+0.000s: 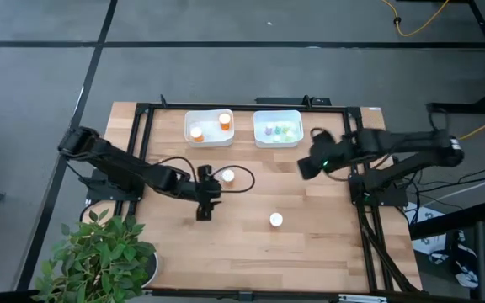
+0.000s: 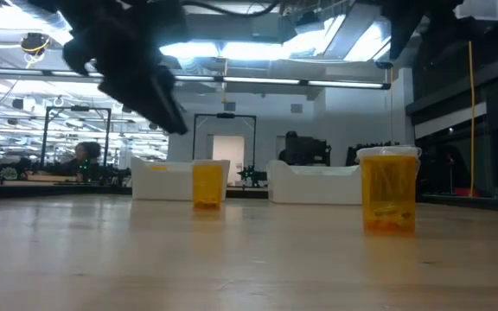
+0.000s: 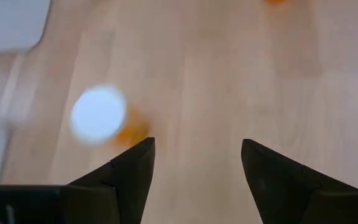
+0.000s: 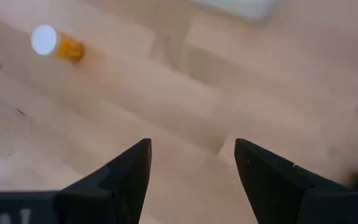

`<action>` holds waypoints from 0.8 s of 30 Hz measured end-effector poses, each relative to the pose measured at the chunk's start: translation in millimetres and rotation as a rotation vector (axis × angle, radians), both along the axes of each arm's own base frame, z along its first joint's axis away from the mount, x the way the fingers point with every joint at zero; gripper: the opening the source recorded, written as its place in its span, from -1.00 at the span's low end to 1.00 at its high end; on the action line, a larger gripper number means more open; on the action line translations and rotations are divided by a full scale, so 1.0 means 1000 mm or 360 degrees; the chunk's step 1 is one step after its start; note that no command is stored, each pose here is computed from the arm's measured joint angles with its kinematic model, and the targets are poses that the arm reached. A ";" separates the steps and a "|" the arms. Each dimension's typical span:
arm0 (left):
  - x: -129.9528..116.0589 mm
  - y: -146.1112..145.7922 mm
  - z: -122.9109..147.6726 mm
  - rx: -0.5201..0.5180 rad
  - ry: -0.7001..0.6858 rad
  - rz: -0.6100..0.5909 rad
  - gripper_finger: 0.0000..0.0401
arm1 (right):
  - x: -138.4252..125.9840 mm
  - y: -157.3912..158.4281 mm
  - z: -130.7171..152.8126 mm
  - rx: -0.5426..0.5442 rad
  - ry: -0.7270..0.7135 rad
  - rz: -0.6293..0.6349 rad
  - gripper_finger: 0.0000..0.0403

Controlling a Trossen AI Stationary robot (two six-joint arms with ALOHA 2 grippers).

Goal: Pick and place medicine bottles into bin by pill shape (circle, oval)
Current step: Prepare the orange pill bottle

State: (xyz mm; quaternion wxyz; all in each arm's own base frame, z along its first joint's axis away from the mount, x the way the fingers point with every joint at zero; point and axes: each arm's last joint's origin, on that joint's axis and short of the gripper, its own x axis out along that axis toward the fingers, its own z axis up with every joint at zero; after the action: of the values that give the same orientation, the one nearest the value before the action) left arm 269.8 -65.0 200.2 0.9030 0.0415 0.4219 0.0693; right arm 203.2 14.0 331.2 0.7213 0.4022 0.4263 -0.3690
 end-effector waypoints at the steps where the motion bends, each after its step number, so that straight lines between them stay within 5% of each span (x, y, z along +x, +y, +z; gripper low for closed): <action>1: -0.005 0.001 0.002 0.0008 0.0042 0.0015 0.15 | 0.006 0.006 -0.004 0.0033 0.0011 -0.0030 0.15; 7: -0.027 0.007 0.007 0.0043 0.0163 0.0055 0.15 | 0.039 0.050 -0.033 0.0237 0.0058 -0.0068 0.15; 15: -0.058 0.014 0.000 -0.0013 0.0042 0.0067 0.15 | 0.073 0.120 -0.077 0.0549 0.0122 0.0124 0.15; 24: -0.070 0.017 -0.008 -0.0059 -0.0004 0.0050 0.15 | 0.087 0.153 -0.127 0.0645 0.0372 0.0189 0.15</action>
State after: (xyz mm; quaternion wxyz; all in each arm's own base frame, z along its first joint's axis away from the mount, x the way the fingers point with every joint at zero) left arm 200.0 -48.2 192.0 0.9030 0.0181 0.4225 0.0757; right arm 290.4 167.0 203.9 0.5920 0.4675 0.5952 -0.2770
